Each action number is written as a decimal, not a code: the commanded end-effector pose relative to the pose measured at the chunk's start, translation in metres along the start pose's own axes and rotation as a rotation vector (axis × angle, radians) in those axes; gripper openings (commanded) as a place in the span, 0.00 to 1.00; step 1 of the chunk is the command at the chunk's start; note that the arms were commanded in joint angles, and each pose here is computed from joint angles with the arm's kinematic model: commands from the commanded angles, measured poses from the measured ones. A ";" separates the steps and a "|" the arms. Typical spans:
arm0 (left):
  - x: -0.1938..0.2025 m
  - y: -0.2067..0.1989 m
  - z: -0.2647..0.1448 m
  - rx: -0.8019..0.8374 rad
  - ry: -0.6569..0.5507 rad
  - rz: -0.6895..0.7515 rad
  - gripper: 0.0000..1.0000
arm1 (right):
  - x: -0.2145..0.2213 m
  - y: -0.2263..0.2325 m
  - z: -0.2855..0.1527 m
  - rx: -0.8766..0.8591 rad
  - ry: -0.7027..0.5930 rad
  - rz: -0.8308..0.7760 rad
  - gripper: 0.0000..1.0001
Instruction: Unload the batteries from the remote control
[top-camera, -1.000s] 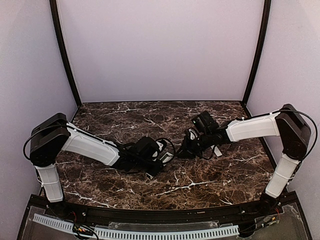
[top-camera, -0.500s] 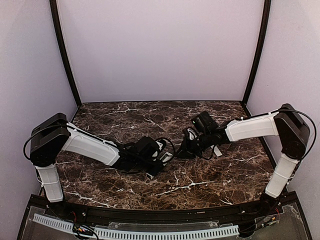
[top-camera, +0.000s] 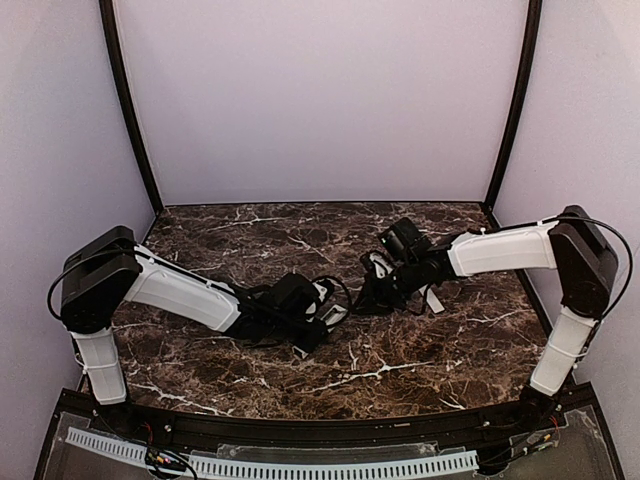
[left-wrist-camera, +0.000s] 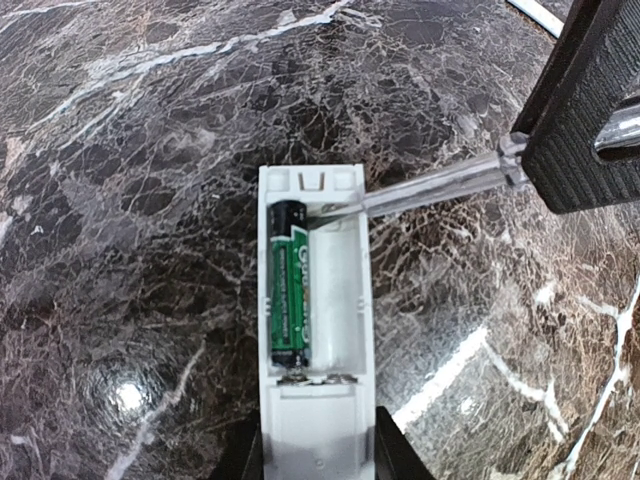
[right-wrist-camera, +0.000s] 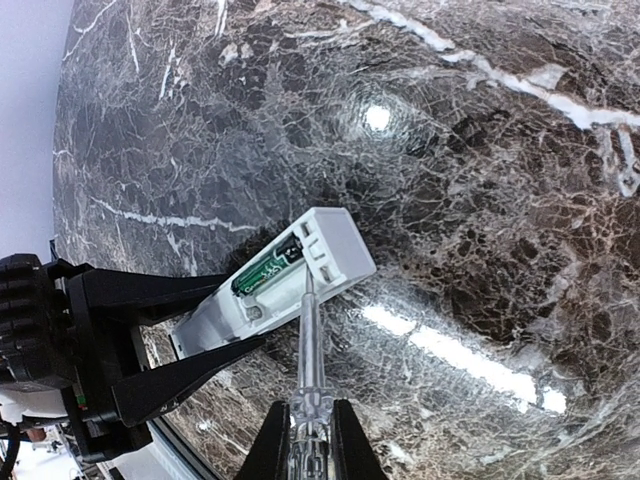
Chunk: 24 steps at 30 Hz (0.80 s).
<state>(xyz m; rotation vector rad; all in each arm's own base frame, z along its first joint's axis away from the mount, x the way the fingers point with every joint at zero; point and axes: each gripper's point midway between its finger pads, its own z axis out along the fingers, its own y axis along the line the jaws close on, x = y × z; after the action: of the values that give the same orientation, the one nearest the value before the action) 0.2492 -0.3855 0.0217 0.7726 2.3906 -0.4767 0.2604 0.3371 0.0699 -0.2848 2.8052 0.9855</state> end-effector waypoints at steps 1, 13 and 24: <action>0.034 -0.002 0.011 0.009 0.113 0.026 0.00 | 0.014 -0.017 0.007 0.084 0.061 -0.011 0.00; 0.030 -0.001 0.011 -0.009 0.114 0.045 0.00 | 0.015 -0.006 -0.003 0.040 0.099 0.163 0.00; 0.026 0.001 0.011 -0.026 0.105 0.067 0.01 | 0.020 -0.001 0.000 -0.091 0.115 0.308 0.00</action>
<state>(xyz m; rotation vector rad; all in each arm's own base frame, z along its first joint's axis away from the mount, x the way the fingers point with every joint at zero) 0.2498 -0.3885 0.0218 0.8064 2.3856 -0.4488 0.2590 0.3361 0.0715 -0.0172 2.8985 1.1260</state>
